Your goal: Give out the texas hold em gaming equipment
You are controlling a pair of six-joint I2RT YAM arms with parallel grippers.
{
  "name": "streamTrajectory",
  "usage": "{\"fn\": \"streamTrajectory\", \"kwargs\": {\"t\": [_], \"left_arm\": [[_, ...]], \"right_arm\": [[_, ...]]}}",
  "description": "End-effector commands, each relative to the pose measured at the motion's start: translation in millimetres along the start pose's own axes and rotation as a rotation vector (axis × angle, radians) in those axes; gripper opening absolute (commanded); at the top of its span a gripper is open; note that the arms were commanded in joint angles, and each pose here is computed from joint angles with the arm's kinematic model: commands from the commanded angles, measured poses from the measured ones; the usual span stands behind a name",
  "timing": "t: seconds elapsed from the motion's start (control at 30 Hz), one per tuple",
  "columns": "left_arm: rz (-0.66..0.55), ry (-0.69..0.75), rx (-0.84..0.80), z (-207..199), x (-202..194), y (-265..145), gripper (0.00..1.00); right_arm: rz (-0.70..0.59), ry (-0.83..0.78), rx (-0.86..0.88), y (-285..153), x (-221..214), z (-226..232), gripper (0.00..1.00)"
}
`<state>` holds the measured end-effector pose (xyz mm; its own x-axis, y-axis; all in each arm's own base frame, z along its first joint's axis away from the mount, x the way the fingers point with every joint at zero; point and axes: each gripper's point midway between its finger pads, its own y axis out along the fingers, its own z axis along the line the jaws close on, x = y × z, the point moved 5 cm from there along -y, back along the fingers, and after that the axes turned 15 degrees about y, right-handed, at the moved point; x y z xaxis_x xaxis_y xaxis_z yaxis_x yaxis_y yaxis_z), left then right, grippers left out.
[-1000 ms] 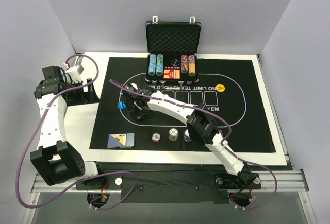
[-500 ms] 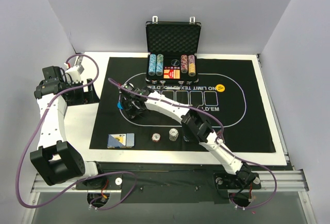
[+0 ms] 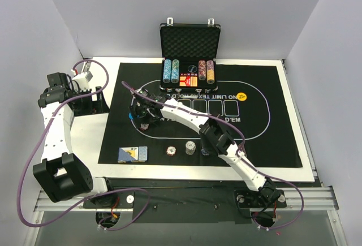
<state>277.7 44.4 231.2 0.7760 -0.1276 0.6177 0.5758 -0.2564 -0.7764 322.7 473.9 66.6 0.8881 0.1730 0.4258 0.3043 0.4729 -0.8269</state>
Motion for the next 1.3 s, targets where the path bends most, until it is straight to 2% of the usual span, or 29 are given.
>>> {"fn": "streamTrajectory", "kwargs": {"t": [0.0,0.13,0.37,0.6,1.27], "left_arm": [[-0.061,0.028,0.009,3,14,-5,0.96],[-0.055,0.026,0.012,4,10,-4,0.96],[-0.060,0.025,0.012,3,10,-7,0.96],[-0.068,0.024,0.011,0,12,-12,0.96],[-0.070,0.028,0.019,2,15,-12,0.96]], "right_arm": [[-0.044,0.005,-0.021,-45,16,-6,0.68],[-0.057,-0.024,-0.073,-90,5,-23,0.71],[0.057,-0.103,-0.164,-125,-61,-62,0.73],[0.120,-0.144,-0.204,-121,-100,-75,0.74],[0.218,-0.203,-0.206,-102,-136,-76,0.64]]}}
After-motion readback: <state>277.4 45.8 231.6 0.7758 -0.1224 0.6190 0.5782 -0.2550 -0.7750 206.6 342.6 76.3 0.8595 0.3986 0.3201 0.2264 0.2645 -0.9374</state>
